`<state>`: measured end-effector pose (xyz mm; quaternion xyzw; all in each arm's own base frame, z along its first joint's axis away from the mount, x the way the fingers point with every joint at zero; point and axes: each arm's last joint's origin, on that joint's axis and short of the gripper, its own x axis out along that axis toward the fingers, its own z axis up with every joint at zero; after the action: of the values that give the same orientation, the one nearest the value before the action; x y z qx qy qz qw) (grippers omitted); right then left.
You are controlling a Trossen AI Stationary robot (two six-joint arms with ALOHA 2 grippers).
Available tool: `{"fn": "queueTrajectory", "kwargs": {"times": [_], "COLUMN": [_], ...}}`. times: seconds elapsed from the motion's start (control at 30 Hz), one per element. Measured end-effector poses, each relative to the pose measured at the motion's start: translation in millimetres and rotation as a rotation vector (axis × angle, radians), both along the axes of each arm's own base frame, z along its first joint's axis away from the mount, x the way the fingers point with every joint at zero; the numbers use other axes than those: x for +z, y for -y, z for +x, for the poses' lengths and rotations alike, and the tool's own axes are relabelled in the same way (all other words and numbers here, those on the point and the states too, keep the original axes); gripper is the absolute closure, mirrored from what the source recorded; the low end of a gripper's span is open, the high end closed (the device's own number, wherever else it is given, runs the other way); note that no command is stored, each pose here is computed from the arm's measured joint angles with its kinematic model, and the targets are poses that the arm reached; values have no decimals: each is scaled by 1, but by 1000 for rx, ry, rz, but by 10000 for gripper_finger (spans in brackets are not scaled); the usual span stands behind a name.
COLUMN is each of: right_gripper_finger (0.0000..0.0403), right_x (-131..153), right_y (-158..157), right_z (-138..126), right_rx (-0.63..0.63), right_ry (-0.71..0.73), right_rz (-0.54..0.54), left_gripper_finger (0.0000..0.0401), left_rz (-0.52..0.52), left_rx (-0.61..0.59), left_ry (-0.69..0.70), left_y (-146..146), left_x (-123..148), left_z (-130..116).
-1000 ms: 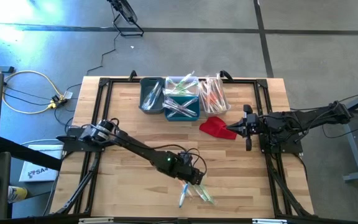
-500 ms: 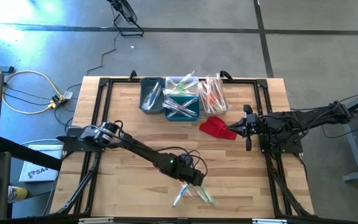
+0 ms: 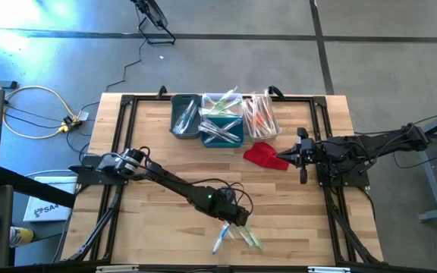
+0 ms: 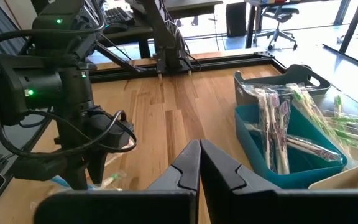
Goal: Pick & Place Toothbrushes
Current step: Put the blue toothbrush into the gray bin
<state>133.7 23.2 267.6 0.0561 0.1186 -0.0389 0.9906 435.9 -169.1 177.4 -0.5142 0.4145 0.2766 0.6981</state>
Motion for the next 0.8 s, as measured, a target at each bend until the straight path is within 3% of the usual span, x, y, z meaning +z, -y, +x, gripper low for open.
{"fn": "queueTrajectory", "kwargs": {"times": [0.43,0.8], "right_gripper_finger": [399,399], "right_x": [0,0], "right_y": [1,1], "right_z": [0,0], "right_rx": [-33,-33], "right_ry": [1,1], "right_rz": [-8,-8], "left_gripper_finger": [346,351], "left_rz": [34,55], "left_rx": [13,-7], "left_ry": [3,10], "left_y": [-1,-8], "left_x": [-1,3], "left_z": [-1,0]}}
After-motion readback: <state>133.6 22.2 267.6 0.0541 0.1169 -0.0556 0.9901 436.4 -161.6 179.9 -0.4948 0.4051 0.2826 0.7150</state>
